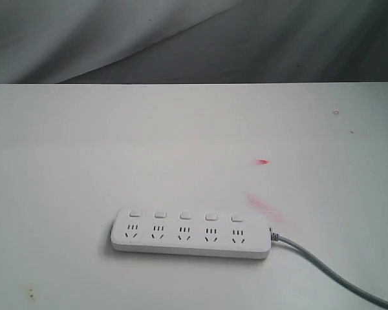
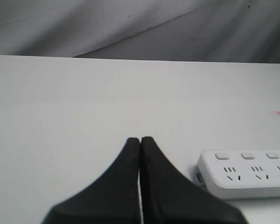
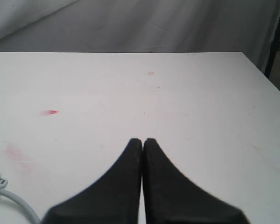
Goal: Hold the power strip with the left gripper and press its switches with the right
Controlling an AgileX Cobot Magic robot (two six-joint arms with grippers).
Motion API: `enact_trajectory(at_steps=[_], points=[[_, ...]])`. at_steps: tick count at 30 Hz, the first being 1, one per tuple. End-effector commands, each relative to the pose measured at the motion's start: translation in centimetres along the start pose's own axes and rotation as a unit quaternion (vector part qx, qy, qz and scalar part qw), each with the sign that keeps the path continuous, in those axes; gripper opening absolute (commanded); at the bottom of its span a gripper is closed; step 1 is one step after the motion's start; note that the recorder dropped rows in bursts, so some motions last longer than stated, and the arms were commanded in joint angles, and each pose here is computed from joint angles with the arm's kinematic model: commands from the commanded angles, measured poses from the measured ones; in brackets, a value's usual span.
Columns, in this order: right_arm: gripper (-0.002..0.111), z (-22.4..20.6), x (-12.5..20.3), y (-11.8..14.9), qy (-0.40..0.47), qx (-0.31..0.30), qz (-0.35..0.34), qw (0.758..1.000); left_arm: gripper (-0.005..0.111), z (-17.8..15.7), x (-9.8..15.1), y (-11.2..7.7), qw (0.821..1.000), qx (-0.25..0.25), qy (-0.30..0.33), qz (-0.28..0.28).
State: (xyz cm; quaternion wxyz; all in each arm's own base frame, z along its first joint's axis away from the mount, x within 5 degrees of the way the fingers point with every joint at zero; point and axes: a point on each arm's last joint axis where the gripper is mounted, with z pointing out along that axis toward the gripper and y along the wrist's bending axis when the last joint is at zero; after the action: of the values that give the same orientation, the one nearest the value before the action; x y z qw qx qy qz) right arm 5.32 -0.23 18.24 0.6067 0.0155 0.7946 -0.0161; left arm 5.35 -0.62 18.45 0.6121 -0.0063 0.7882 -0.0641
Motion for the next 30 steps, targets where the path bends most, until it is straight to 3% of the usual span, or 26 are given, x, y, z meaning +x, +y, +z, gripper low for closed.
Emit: enact_trajectory(at_steps=[1,3,6,13,18,24,30], points=[[0.000,0.0,0.0,0.0,-0.007,0.003,0.003,1.000,0.001,0.0,0.0,0.0,1.000,0.004,-0.008,0.000],[0.000,0.0,0.0,0.0,-0.007,0.003,0.003,1.000,0.001,0.0,0.0,-0.1,1.000,0.010,-0.008,-0.018],[0.000,0.0,0.0,0.0,-0.007,0.003,0.003,1.000,0.001,-0.1,-0.4,-0.3,1.000,0.019,-0.014,0.012],[0.000,0.0,0.0,0.0,-0.007,0.003,0.003,1.000,0.001,-2.1,-6.9,-1.1,0.995,0.027,-0.086,0.033],[0.000,0.0,0.0,0.0,-0.007,0.003,0.003,1.000,0.001,-1.0,-12.4,-1.7,0.994,0.022,-0.072,0.074],[0.000,0.0,0.0,0.0,-0.007,0.003,0.003,1.000,0.001,2.1,-16.5,-2.1,0.995,0.022,-0.030,0.097],[0.000,0.0,0.0,0.0,-0.007,0.003,0.003,1.000,0.001,3.7,-21.6,-2.7,0.982,0.025,-0.028,0.187]])
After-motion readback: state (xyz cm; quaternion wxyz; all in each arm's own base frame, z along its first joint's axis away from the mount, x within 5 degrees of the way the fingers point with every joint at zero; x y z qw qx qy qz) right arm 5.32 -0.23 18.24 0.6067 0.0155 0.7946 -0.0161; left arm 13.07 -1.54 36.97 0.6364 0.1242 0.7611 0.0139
